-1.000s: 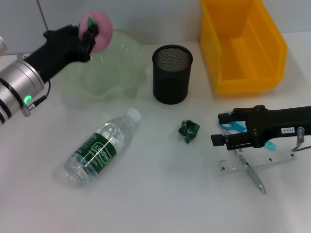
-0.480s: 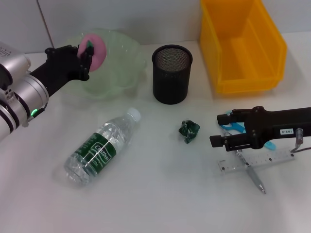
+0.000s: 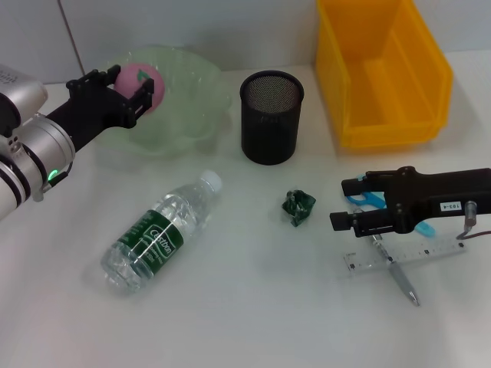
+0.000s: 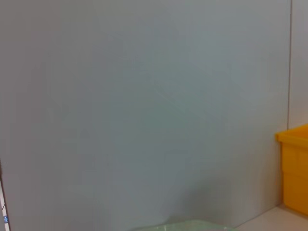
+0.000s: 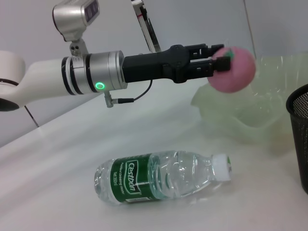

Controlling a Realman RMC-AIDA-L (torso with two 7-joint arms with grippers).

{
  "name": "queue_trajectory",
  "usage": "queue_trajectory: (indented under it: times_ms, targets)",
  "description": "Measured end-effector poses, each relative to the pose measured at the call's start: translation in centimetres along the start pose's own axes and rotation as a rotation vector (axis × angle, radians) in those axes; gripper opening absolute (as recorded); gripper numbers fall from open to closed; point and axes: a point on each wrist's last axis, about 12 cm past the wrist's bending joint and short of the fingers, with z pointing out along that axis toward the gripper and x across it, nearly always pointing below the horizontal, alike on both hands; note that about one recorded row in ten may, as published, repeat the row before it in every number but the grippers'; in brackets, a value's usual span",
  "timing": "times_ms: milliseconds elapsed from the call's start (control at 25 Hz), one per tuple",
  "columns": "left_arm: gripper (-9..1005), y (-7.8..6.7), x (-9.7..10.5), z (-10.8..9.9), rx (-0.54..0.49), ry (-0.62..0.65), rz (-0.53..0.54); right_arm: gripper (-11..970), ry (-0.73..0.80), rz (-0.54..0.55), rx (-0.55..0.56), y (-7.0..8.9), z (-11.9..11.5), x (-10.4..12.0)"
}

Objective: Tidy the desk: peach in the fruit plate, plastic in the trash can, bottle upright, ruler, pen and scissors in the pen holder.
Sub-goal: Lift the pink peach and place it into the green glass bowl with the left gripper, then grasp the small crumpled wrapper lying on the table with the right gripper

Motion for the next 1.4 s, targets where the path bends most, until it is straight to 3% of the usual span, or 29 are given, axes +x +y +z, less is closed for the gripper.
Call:
queue_trajectory:
  times_ms: [160,280,440,480,560,600,640,680,760,800,1040,1240,1400]
  targets:
    - [493,0.0,-0.1,0.0,0.0,-0.002,0.001,809,0.0,0.0,0.0,0.0,0.0,0.0]
    - [616,0.0,-0.2,0.1,0.001,-0.005,-0.005,809,0.0,-0.002,0.001,0.0,0.0,-0.1]
    - [757,0.0,-0.7,0.0,0.027,-0.034,-0.084,808,0.0,-0.003,0.002,-0.1,0.0,-0.1]
    - [775,-0.3,-1.2,-0.3,0.085,-0.063,-0.146,808,0.0,-0.003,0.003,-0.1,0.0,-0.1]
    - [811,-0.5,-1.4,-0.5,0.12,-0.075,-0.165,808,0.0,-0.003,0.004,-0.1,0.0,-0.1]
    - [829,-1.0,-2.3,-1.2,0.224,-0.102,-0.217,808,0.001,-0.003,0.005,-0.1,0.0,-0.1]
    - [828,-1.0,-2.3,-1.2,0.224,-0.102,-0.217,808,0.001,-0.003,0.005,-0.1,0.0,-0.1]
    - [828,-1.4,-3.1,-2.2,0.334,-0.114,-0.255,808,0.001,-0.003,0.005,-0.1,0.0,-0.1]
    - [827,-1.6,-3.4,-2.6,0.39,-0.11,-0.264,808,0.001,-0.003,0.006,-0.1,0.0,-0.1]
    - [826,-2.0,-4.1,-3.7,0.512,-0.085,-0.285,808,0.001,-0.003,0.006,-0.1,-0.1,-0.1]
    - [823,-2.0,-3.9,-5.8,0.673,0.035,-0.294,807,0.003,-0.002,0.005,-0.1,-0.2,0.0]
    - [820,-2.5,-3.0,-7.2,0.789,0.156,-0.226,807,0.005,-0.005,0.007,-0.1,-0.4,-0.1]
    - [817,-4.0,-1.7,-7.6,0.828,0.29,-0.061,806,0.009,-0.005,0.008,-0.1,-0.6,-0.1]
